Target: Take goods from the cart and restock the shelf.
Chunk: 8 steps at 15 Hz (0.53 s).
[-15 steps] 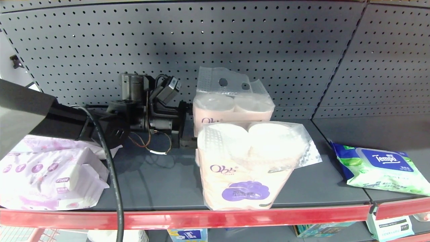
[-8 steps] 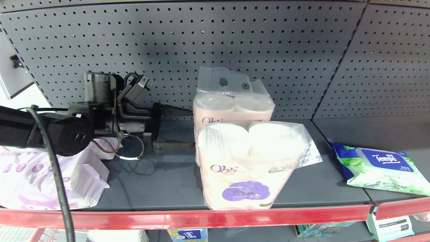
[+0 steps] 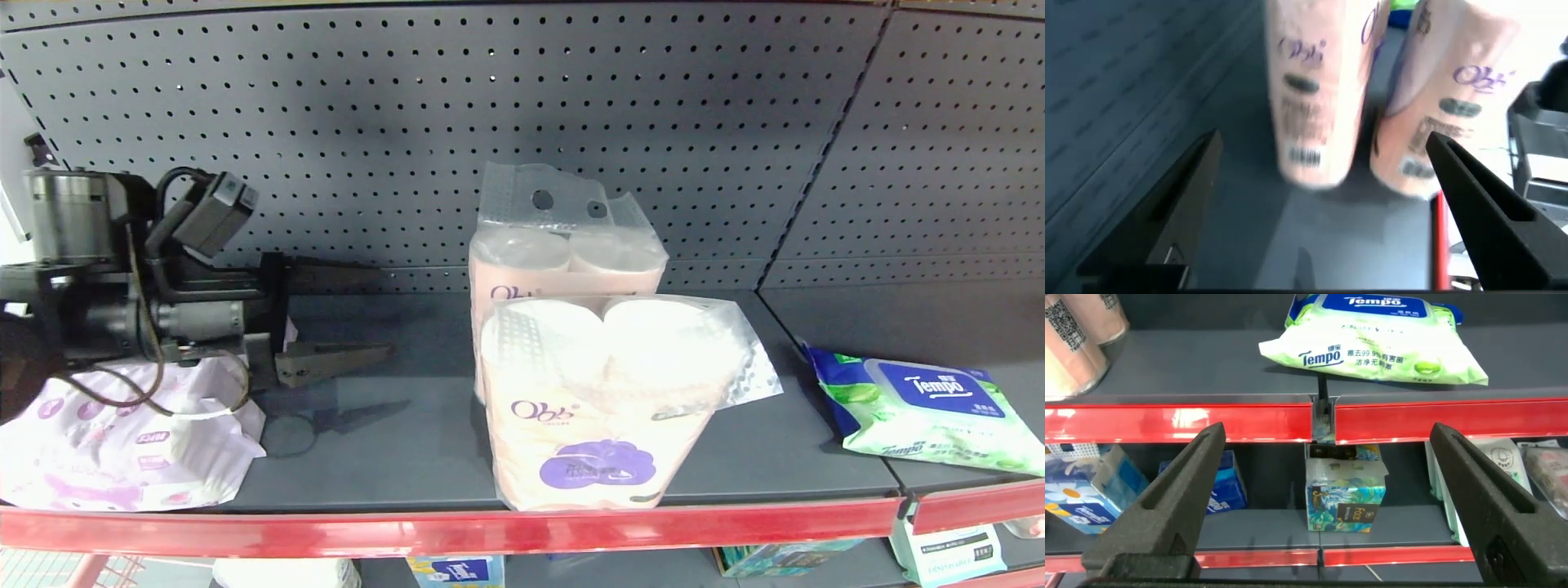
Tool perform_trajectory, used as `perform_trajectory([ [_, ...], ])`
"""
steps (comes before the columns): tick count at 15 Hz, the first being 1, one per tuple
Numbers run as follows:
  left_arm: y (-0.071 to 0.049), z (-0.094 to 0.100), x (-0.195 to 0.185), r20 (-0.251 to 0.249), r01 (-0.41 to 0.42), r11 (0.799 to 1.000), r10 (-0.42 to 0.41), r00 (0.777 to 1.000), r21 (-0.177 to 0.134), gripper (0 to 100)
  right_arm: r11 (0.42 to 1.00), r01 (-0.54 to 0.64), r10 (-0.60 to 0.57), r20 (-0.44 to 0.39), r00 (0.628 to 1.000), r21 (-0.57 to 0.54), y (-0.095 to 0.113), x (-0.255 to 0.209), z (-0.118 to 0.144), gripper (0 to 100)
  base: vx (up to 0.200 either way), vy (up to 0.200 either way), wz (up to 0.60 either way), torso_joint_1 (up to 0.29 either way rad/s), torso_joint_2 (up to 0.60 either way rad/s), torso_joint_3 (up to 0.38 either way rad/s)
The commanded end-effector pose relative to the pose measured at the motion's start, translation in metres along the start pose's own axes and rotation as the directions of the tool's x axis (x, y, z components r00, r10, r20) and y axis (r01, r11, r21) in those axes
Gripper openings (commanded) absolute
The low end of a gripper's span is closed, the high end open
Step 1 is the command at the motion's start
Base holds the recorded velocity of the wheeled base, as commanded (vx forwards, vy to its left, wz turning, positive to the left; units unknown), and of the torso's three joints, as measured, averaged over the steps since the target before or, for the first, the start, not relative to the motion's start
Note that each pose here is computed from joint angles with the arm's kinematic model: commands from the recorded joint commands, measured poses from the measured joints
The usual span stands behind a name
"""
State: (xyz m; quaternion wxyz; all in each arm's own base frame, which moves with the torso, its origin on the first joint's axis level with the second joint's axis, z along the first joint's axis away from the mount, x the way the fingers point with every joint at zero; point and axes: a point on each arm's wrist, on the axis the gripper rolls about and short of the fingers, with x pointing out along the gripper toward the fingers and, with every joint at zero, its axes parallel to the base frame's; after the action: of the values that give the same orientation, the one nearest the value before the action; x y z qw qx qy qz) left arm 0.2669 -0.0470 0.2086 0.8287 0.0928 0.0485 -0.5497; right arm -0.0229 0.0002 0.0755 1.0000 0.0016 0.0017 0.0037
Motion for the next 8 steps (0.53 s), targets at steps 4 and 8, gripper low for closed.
perform_trajectory([
  [4, -0.142, 0.031, -0.108, -0.169, -0.626, 0.776, 0.608, 0.775, -0.079, 100, 1.0, 0.0, 0.0, 0.0, 1.0, 0.0, 0.0, 0.0, 0.0, 100, 0.0, 0.0, 0.0, 0.0, 0.0, 0.0],
  [8, -0.218, 0.014, -0.145, -0.234, -0.878, 0.45, 0.847, 0.478, -0.164, 100, 1.0, 0.0, 0.0, 0.0, 1.0, 0.0, 0.0, 0.0, 0.0, 100, 0.0, 0.0, 0.0, 0.0, 0.0, 0.0],
])
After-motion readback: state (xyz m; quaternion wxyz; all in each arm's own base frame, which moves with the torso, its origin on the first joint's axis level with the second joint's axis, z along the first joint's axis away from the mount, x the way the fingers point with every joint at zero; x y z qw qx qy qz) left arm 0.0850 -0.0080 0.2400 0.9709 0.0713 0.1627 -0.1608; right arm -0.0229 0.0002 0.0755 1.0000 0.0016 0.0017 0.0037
